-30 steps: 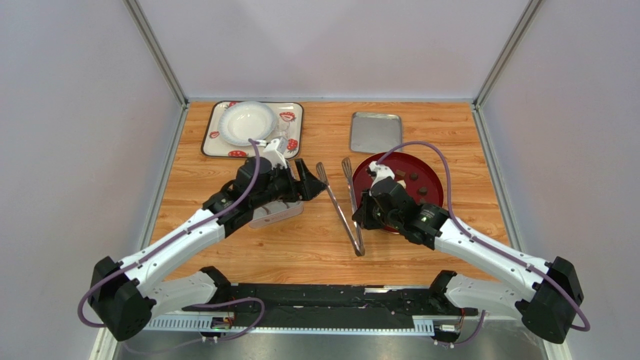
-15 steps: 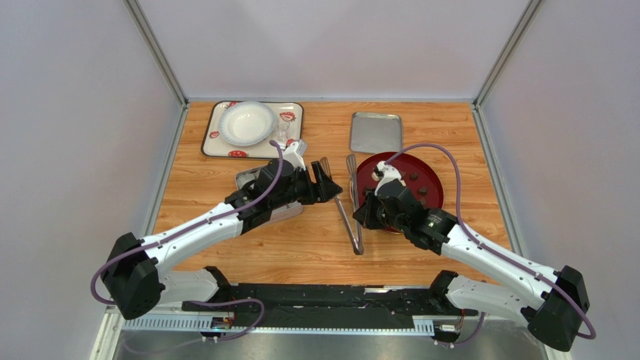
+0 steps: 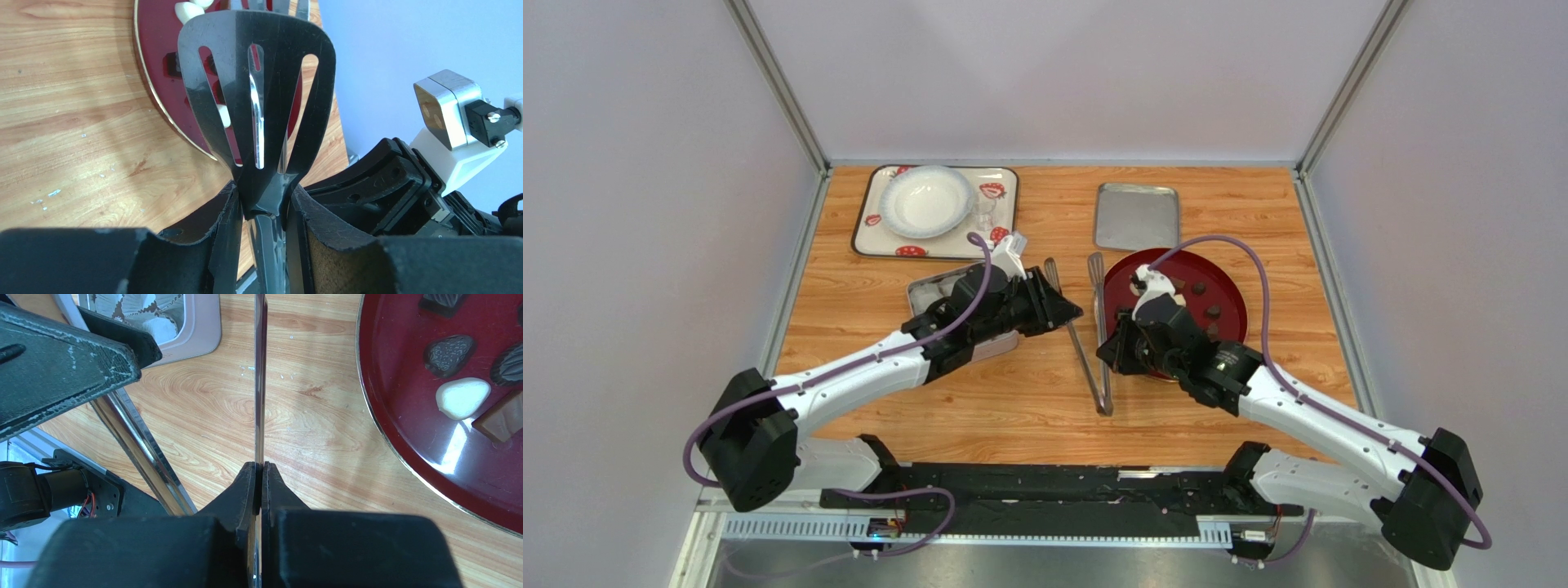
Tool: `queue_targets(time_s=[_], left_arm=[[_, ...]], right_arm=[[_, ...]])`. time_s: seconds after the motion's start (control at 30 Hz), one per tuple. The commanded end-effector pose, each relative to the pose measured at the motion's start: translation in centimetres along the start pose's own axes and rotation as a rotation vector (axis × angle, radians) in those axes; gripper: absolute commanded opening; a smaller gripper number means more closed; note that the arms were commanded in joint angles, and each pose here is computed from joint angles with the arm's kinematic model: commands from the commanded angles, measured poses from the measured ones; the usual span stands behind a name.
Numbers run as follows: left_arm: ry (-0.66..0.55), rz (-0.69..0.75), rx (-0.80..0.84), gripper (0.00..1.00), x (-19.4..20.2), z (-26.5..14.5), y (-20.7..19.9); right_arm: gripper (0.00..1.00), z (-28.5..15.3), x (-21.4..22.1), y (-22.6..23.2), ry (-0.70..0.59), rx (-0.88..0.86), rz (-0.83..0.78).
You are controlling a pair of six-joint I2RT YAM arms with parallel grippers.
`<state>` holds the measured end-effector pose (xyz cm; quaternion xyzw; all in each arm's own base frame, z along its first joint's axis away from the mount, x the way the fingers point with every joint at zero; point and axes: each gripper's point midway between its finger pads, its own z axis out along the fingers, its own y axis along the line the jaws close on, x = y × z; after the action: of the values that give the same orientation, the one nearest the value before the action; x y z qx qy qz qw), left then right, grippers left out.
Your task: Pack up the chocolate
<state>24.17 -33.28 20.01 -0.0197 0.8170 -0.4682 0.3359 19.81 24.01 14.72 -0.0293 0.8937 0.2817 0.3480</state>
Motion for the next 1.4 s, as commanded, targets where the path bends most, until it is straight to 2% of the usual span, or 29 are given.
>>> queue_targets(time_s=[0.0, 0.1, 0.13, 0.2, 0.23, 0.3, 0.33, 0.53, 0.7, 0.93, 1.17, 1.37], left_arm=[[-0.031, 0.003, 0.038, 0.28, -0.3, -0.7, -0.8], [-0.044, -0.007, 0.022, 0.24, -0.5, -0.9, -0.4], [-0.046, -0.011, 0.012, 0.21, -0.5, -1.1, -0.3], [-0.076, -0.030, -0.014, 0.20, -1.0, -1.4, 0.0], [-0.075, -0.039, -0.042, 0.20, -0.9, -1.5, 0.6], [-0.110, -0.064, -0.075, 0.19, -1.6, -1.7, 1.0], [-0.113, -0.076, -0.092, 0.19, -1.6, -1.9, 1.3], [-0.143, -0.181, -0.104, 0.18, -2.5, -2.1, 1.7], [-0.152, -0.276, -0.049, 0.18, -2.9, -2.1, 1.4], [-0.155, -0.341, 0.010, 0.18, -3.3, -2.7, 0.2], [-0.175, -0.406, 0.058, 0.18, -4.1, -3.1, -0.9], [-0.202, -0.464, 0.095, 0.19, -4.7, -3.6, -1.5]], right_arm=[[0.02, 0.1, -1.2, 1.4, -0.045, -0.049, 0.023], [0.08, -0.1, -1.2, 1.3, -0.044, -0.046, 0.018], [0.15, -0.2, -1.2, 1.2, -0.046, -0.041, 0.015], [0.22, -0.4, -1.4, 1.1, -0.052, -0.036, 0.011], [0.30, -0.5, -1.4, 1.1, -0.052, -0.034, 0.003], [0.38, -0.8, -1.6, 1.0, -0.061, -0.035, -0.016], [0.47, -1.0, -1.7, 1.0, -0.065, -0.038, -0.026], [0.66, -2.4, -2.7, 2.3, -0.154, -0.156, -0.126], [0.75, -3.6, -3.7, 3.1, -0.264, -0.244, -0.227], [0.88, -3.4, -4.1, 4.1, -0.324, -0.286, -0.313], [0.90, -2.9, -4.6, 5.9, -0.363, -0.319, -0.367], [0.86, -1.9, -4.5, 5.7, -0.389, -0.262, -0.371]])
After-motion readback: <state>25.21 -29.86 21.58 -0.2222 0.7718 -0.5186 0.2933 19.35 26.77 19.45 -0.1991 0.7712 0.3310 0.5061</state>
